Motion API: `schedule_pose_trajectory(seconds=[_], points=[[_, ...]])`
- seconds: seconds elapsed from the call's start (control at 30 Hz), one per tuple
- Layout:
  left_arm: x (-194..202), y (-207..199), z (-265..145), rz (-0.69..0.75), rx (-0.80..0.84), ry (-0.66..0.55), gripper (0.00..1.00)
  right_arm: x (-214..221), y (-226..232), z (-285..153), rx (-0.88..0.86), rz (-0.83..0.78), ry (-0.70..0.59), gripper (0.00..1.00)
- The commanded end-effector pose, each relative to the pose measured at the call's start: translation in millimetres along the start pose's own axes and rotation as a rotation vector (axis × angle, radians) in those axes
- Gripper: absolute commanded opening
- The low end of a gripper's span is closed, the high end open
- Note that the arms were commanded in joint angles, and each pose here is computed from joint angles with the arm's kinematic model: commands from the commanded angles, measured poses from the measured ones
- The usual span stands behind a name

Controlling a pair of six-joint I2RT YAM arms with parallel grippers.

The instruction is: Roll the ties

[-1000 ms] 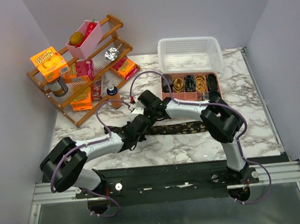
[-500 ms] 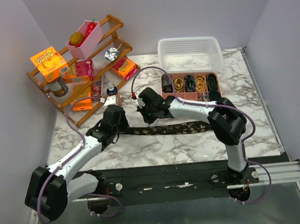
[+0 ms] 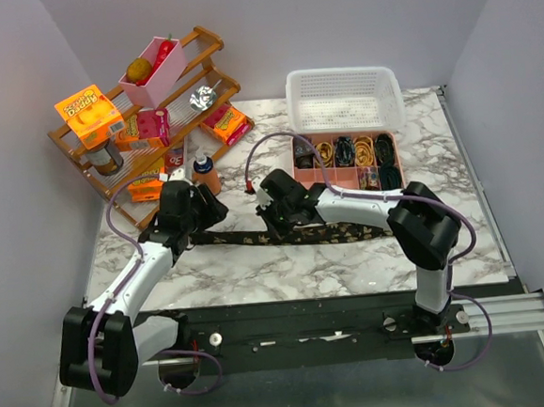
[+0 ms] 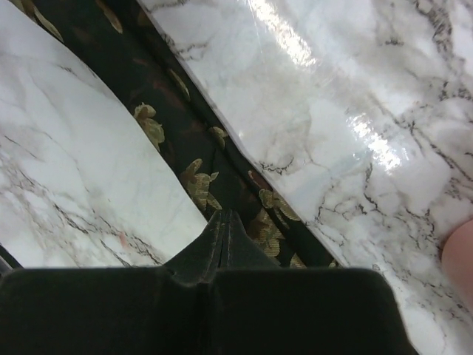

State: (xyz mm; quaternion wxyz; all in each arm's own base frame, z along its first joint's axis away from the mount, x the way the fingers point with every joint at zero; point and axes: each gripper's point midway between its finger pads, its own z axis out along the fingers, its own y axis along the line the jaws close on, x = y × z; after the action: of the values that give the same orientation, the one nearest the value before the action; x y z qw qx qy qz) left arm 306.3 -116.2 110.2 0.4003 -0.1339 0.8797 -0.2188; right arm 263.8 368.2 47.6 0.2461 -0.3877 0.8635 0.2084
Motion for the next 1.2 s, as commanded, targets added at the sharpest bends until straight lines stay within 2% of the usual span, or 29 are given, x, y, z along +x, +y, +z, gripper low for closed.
schedule_pose_trajectory(seconds=[0.0,0.2,0.3,0.47,0.5,0.53,0.63,0.8,0.93,1.17], points=[[-9,-23,-4,-0.003,0.11,0.021,0.64,25,-3,12,0.023,-0.006,0.073,0.01],[-5,-10,-4,-0.027,0.08,0.027,0.63,44,-20,25,0.097,0.0,0.15,0.01],[-4,3,-3,-0.039,0.032,0.02,0.59,55,-22,30,0.103,-0.003,0.19,0.01],[-13,25,-11,-0.064,-0.097,-0.022,0.34,67,-24,32,0.107,0.002,0.228,0.01],[-11,29,-16,-0.063,-0.123,-0.012,0.28,69,-24,33,0.109,0.006,0.237,0.01],[-13,32,-18,-0.06,-0.145,-0.012,0.16,70,-23,34,0.101,0.006,0.242,0.01],[-14,42,-27,-0.057,-0.235,0.021,0.0,71,-22,36,0.093,0.014,0.25,0.01],[-10,58,-37,-0.039,-0.361,0.095,0.0,71,-22,37,0.093,0.012,0.255,0.01],[-7,78,-40,-0.025,-0.471,0.1,0.0,72,-21,37,0.088,0.012,0.26,0.01],[-4,94,-25,-0.033,-0.545,0.089,0.0,79,-19,39,0.078,0.02,0.28,0.01]])
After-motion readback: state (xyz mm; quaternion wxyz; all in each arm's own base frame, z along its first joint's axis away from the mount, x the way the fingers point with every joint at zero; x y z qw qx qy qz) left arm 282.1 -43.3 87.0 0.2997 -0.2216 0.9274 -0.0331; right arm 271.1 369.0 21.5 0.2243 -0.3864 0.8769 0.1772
